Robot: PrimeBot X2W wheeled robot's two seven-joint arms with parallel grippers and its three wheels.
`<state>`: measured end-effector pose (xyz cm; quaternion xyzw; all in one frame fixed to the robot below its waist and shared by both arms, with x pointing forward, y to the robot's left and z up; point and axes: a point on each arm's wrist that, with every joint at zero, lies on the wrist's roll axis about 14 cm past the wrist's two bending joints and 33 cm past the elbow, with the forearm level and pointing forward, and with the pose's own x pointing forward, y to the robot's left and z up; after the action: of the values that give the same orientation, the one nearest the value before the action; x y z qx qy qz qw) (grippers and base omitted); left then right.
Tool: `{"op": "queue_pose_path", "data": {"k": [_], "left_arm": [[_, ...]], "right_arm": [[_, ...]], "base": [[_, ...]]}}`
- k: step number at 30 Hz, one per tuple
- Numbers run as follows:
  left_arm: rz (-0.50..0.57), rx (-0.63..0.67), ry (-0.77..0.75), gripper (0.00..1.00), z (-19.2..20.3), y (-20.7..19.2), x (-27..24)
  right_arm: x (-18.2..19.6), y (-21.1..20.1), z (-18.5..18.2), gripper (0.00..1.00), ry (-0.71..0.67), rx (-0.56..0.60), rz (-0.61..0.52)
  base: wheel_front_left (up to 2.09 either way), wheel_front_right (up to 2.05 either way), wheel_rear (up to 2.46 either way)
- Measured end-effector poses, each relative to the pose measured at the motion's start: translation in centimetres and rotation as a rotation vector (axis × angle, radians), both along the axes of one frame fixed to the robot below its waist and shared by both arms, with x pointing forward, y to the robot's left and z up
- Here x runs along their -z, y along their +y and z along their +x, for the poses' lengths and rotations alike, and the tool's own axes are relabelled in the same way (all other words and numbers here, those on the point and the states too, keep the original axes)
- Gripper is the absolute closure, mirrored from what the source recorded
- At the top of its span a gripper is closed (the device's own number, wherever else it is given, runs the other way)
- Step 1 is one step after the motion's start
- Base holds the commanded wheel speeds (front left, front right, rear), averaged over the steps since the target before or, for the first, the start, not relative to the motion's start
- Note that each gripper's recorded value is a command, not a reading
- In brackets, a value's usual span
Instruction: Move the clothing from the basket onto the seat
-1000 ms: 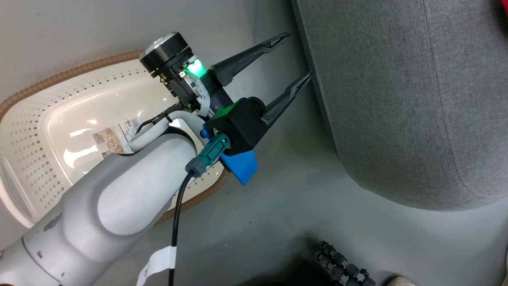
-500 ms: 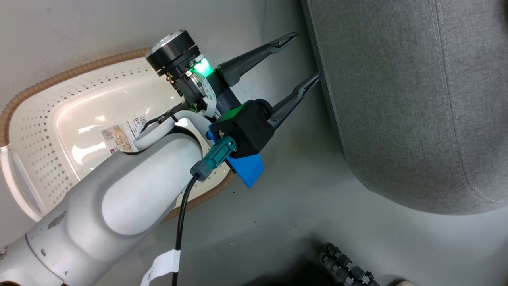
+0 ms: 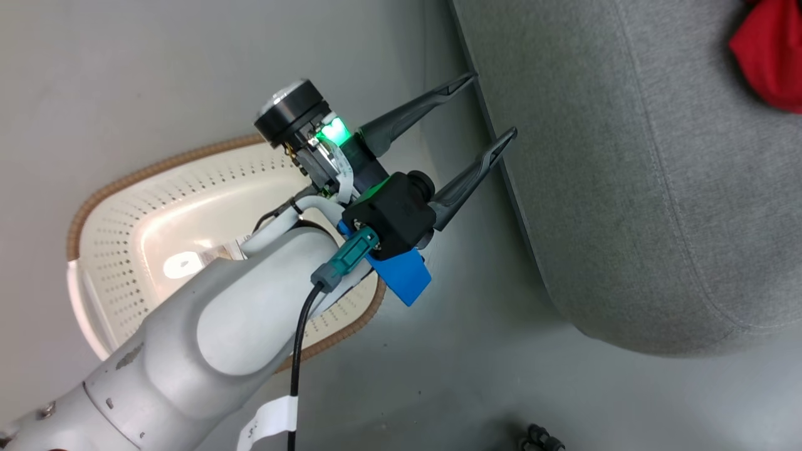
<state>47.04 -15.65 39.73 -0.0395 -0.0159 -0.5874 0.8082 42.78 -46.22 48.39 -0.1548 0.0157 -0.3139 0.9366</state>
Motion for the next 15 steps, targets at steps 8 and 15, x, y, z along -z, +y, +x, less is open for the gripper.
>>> {"op": "queue_pose_path", "data": {"k": [8,15], "left_arm": [[-0.02,-0.167,-0.021,0.0,0.9,2.3,-5.1],[-0.065,-0.401,-0.062,0.0,2.5,7.7,-10.0]], "right_arm": [[-4.4,4.9,0.1,0.0,-0.102,-0.161,-0.014],[-7.6,11.7,2.3,0.0,-0.198,-0.372,0.005]], "base": [[0.0,0.0,0.0],[0.0,0.0,0.0]]}}
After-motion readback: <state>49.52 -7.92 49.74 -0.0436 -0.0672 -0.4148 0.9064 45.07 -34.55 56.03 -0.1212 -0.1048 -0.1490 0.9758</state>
